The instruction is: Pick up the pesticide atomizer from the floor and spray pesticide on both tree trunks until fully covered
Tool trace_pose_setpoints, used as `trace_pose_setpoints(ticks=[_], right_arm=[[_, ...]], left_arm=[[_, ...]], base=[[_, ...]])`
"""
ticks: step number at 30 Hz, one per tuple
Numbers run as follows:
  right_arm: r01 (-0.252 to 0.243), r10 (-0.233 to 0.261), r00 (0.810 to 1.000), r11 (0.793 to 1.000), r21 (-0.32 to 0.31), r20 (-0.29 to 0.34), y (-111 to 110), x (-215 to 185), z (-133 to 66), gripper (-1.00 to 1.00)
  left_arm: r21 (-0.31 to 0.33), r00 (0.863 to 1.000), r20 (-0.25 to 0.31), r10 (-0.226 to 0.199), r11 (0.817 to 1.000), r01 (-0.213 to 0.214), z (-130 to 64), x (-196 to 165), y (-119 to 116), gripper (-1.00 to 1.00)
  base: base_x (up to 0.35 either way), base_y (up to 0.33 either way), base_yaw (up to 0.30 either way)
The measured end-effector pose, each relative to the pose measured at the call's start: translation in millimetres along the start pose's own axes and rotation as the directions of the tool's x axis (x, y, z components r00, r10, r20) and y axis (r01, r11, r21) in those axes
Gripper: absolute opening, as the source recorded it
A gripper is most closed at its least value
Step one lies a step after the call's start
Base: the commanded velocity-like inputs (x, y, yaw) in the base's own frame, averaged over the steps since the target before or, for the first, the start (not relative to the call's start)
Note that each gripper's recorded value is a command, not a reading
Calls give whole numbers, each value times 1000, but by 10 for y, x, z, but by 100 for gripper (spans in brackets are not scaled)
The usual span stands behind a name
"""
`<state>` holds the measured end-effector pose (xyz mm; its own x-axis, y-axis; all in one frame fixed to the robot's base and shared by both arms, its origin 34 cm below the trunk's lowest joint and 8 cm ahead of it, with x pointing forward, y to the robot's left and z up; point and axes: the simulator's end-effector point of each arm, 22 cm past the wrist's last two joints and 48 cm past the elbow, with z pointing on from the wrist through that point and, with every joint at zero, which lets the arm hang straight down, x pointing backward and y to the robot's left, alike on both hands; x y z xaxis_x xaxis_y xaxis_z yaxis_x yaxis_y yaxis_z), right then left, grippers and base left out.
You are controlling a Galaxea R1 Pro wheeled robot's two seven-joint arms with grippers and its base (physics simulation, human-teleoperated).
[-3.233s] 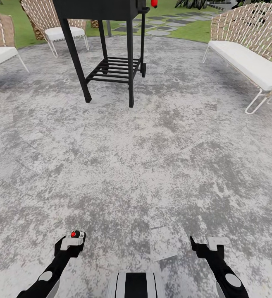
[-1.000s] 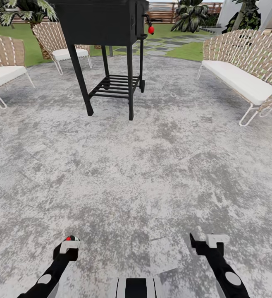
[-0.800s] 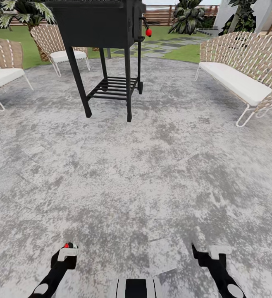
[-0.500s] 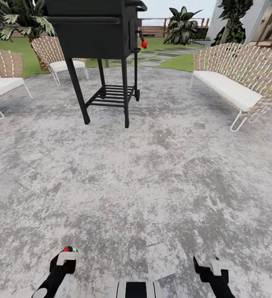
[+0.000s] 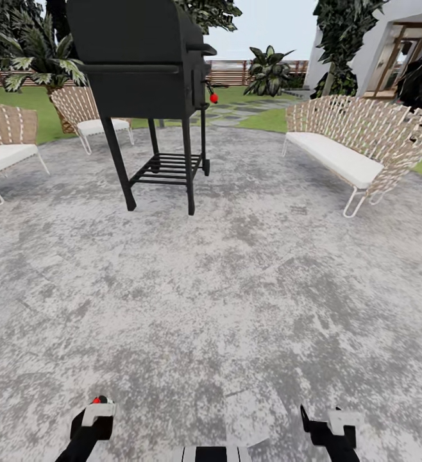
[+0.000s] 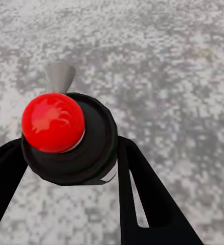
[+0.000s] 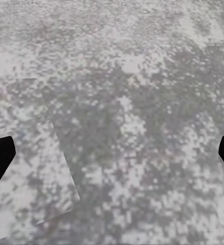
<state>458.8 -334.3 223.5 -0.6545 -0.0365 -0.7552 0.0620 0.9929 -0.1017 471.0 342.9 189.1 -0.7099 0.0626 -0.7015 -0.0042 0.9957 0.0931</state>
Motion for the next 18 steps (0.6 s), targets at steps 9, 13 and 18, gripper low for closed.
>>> trace_pose_setpoints(ticks=[9, 13, 18], right_arm=[[-5, 5, 997, 1000, -5, 74, 16, -182, -67, 100], [-7, 7, 996, 1000, -5, 92, 13, -266, -85, 100], [-10, 11, 998, 1000, -9, 69, 42, -166, -135, 100]], left_arm=[[-13, 999, 32, -26, 1000, 27, -60, -164, 46, -100], [-13, 998, 53, -28, 999, 29, -82, -267, 50, -100], [-14, 996, 78, -31, 999, 32, -110, -395, 59, -100]], base=[[0, 0, -7], [0, 0, 0], [0, 0, 0]])
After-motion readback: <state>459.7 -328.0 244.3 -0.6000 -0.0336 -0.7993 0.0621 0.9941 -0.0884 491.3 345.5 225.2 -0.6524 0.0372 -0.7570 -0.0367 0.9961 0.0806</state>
